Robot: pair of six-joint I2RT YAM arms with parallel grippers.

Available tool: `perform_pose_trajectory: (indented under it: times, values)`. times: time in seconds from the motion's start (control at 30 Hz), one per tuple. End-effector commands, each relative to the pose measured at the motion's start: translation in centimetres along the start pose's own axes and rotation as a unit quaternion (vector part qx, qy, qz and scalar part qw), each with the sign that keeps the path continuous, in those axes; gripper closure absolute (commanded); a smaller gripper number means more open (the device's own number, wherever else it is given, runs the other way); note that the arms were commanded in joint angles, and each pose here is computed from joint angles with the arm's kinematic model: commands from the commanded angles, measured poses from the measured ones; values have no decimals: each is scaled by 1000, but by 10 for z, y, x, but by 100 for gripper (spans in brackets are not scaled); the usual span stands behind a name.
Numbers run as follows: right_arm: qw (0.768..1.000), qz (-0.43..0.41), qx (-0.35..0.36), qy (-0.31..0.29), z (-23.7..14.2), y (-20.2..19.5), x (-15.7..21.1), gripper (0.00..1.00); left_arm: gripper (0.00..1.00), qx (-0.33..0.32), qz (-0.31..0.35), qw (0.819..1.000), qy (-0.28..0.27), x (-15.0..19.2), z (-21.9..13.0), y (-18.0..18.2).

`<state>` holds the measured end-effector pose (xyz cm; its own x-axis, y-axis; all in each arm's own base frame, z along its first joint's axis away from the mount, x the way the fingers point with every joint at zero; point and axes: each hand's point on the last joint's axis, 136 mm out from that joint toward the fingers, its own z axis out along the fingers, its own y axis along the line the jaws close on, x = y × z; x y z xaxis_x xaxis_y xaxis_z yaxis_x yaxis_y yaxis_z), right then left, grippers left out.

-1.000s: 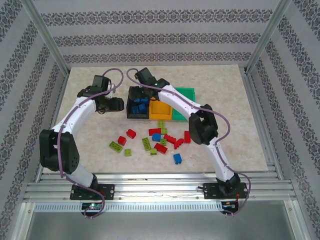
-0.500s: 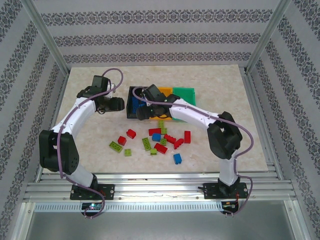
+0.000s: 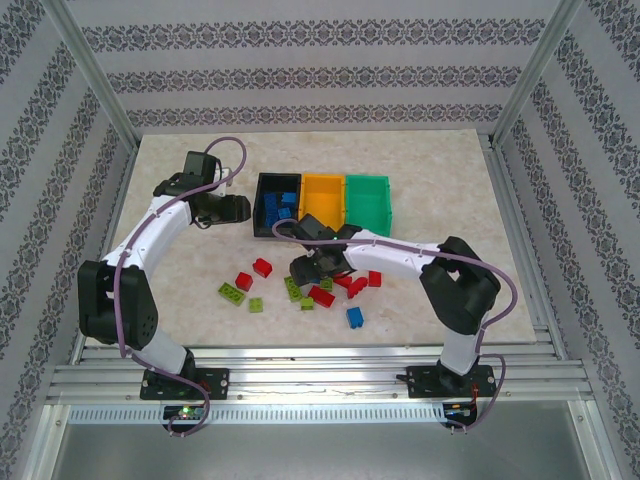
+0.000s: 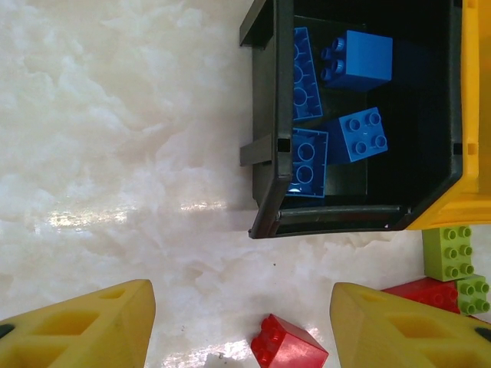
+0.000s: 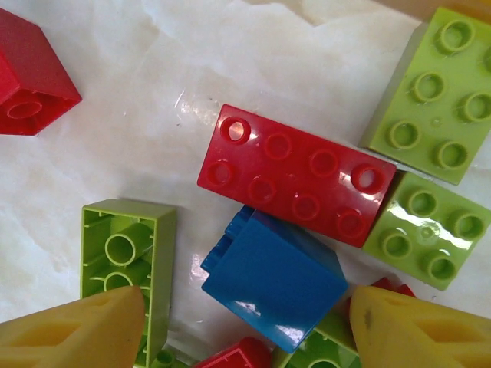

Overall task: Sort the legos into containers by color
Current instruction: Pick up the lego from the center of the table.

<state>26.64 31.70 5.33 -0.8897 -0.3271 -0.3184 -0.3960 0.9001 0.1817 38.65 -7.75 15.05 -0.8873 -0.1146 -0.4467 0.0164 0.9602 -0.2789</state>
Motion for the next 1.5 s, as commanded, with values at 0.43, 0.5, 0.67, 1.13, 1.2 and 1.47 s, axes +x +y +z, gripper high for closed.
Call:
perform_pose_trajectory:
  times: [0.43, 0.5, 0.67, 1.13, 1.2, 1.47]
  values:
    - [998, 1, 58, 13, 14, -7, 2, 41, 38, 10, -1, 1000, -4, -5, -2, -1]
    - [998, 2, 54, 17, 18, -4, 1, 41, 38, 12, -1, 1000, -6, -6, -2, -2]
    - [998, -3, 52, 24, 27, 2, -1, 43, 38, 12, 1, 1000, -9, -5, -4, -2]
    - [999, -12, 48, 17, 22, 12, -5, 59, 38, 15, 4, 1000, -17, -8, -9, -4]
    - [999, -9, 44, 5, 14, 13, -9, 59, 38, 15, 4, 1000, -19, -8, -9, -4]
    - [998, -18, 19, -54, -25, 29, -44, 58, 38, 14, 5, 1000, -22, -9, -11, -4]
